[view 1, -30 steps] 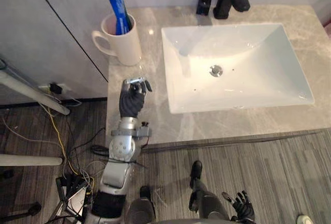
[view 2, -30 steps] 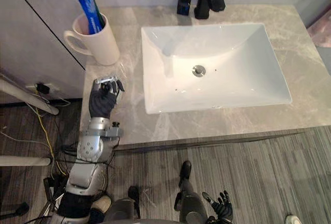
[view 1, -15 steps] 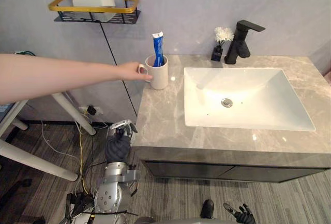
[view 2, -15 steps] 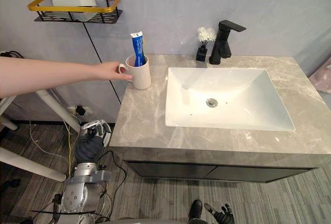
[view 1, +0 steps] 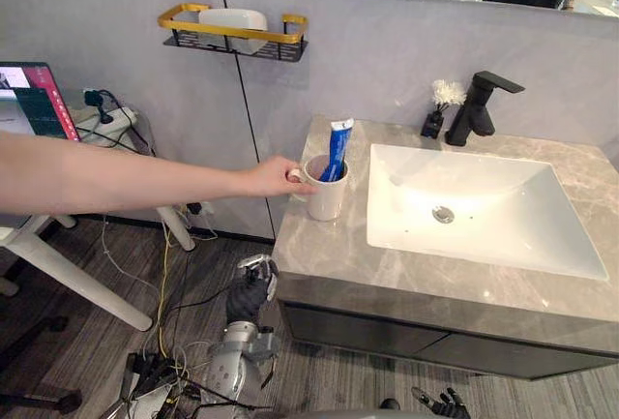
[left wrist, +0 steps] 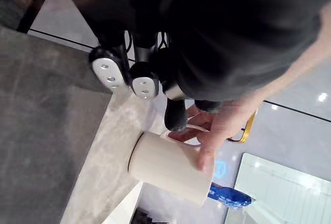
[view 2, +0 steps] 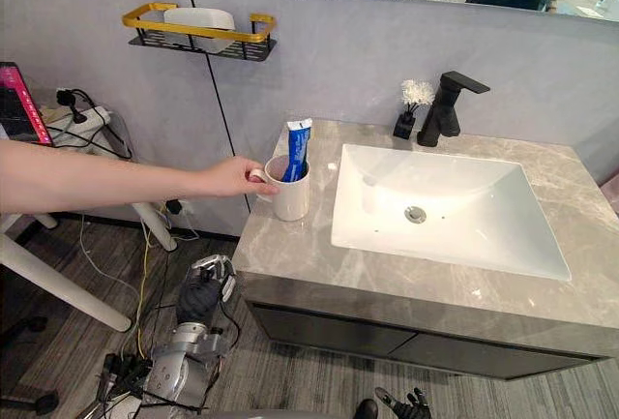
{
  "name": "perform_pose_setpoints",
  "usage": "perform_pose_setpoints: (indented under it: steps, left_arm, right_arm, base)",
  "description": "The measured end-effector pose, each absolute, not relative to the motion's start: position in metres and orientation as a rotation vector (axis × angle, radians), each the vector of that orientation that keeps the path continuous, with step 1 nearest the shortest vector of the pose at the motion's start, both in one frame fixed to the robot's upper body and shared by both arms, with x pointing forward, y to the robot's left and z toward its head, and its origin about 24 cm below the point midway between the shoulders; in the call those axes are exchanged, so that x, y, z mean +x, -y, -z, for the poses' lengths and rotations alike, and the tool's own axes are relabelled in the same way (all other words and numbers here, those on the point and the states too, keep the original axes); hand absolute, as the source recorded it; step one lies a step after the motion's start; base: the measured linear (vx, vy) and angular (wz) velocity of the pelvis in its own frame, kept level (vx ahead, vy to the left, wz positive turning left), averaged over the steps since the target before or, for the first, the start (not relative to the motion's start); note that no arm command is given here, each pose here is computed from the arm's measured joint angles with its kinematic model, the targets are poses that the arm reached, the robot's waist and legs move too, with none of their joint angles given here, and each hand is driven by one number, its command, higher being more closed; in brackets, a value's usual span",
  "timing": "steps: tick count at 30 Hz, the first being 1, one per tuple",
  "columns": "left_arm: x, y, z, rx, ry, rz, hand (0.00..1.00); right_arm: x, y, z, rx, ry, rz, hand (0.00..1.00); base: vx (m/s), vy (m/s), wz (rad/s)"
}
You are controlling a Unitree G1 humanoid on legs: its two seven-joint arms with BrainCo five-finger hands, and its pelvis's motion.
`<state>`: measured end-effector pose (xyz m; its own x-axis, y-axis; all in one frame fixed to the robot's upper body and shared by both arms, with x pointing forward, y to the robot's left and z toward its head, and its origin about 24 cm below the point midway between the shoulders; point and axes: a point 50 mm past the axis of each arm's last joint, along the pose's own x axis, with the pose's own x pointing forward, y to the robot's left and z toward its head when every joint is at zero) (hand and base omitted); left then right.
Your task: Organize washtable
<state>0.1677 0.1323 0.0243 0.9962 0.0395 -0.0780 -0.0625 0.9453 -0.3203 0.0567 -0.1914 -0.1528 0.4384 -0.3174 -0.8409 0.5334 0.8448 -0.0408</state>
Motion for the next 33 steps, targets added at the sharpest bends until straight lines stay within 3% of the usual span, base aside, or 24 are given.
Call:
perform_pose_setpoints:
  steps: [14,23,33]
  left_arm:
    - [0.180,-0.115,-0.036,-0.333,-0.018,0.052,1.00]
    - [0.206,-0.093,-0.079,-0.349,0.169,0.195,1.00]
    - [0.226,-0.100,-0.075,-0.278,0.164,0.124,1.00]
  right_arm:
    - [0.055,0.190,0.153,0.222,-0.994,0.514,0.00]
    - [0.057,0.190,0.152,0.214,-0.983,0.500,0.00]
    - [0.062,0.191,0.148,0.210,-0.952,0.491,0.00]
  base:
    - [0.00,0.001,-0.05]
    - [0.01,-0.005,-0.19]
    - [0.01,-0.015,-0.20]
